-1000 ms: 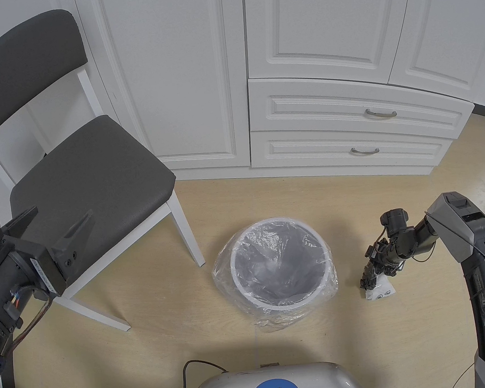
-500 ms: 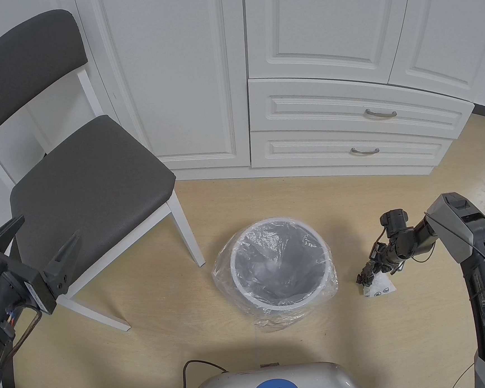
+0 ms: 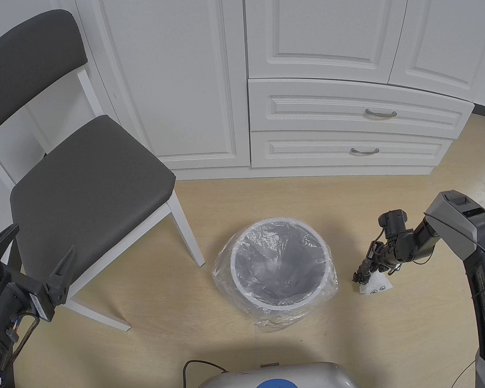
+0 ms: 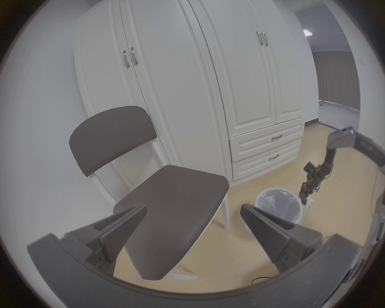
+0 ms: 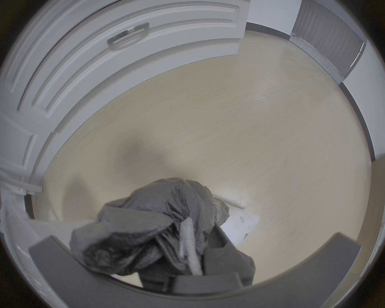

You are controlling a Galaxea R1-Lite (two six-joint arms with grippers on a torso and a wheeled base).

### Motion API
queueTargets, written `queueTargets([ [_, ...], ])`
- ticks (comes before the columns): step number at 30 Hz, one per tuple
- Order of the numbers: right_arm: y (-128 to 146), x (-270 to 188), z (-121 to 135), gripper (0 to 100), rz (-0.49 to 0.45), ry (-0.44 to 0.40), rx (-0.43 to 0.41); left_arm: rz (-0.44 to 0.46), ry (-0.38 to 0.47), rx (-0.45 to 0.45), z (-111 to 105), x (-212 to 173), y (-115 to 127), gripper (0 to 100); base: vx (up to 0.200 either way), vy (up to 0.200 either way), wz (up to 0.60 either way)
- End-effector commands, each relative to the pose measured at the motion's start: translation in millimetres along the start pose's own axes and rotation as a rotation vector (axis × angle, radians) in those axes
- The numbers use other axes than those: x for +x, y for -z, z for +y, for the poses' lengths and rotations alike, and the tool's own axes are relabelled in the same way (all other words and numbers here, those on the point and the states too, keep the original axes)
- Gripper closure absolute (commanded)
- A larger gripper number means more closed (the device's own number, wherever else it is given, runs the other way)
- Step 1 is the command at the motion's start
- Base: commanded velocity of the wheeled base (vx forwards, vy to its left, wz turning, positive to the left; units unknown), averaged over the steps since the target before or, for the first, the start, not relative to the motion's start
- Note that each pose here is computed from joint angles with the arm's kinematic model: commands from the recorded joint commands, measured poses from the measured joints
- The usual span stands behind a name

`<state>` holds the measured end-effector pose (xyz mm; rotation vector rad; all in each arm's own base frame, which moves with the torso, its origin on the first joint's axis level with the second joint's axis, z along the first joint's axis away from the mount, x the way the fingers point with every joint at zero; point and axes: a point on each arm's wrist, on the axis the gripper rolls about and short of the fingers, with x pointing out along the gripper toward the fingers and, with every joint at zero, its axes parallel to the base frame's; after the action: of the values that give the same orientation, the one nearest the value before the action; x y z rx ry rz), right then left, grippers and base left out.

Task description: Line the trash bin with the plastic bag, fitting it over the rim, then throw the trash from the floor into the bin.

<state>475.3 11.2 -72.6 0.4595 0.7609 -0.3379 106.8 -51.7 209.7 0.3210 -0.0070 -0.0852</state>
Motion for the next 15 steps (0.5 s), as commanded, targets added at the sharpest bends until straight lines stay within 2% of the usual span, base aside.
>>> queueTargets([
  [1, -8, -51, 27, 100, -0.033, -0.105, -0.034, 0.041, -0.063, 0.051, 6, 2, 8, 0, 0.000, 0.000, 0.00],
  [4, -6, -68, 37, 100, -0.044, -0.152, -0.055, 0.058, -0.102, 0.087, 11, 1, 11, 0, 0.000, 0.000, 0.00],
  [6, -6, -68, 37, 100, -0.044, -0.152, -0.055, 0.058, -0.102, 0.087, 11, 1, 11, 0, 0.000, 0.000, 0.00],
  [7, -6, -93, 47, 100, -0.054, -0.187, -0.077, 0.065, -0.136, 0.121, 16, -2, 14, 0, 0.000, 0.000, 0.00],
  [11, -6, -124, 55, 100, -0.068, -0.218, -0.118, 0.044, -0.186, 0.155, 23, -11, 12, 0, 0.000, 0.000, 0.00],
  [15, -24, -167, 58, 100, -0.134, -0.265, -0.130, 0.026, -0.220, 0.191, 28, -18, 10, 0, 0.000, 0.000, 0.00],
])
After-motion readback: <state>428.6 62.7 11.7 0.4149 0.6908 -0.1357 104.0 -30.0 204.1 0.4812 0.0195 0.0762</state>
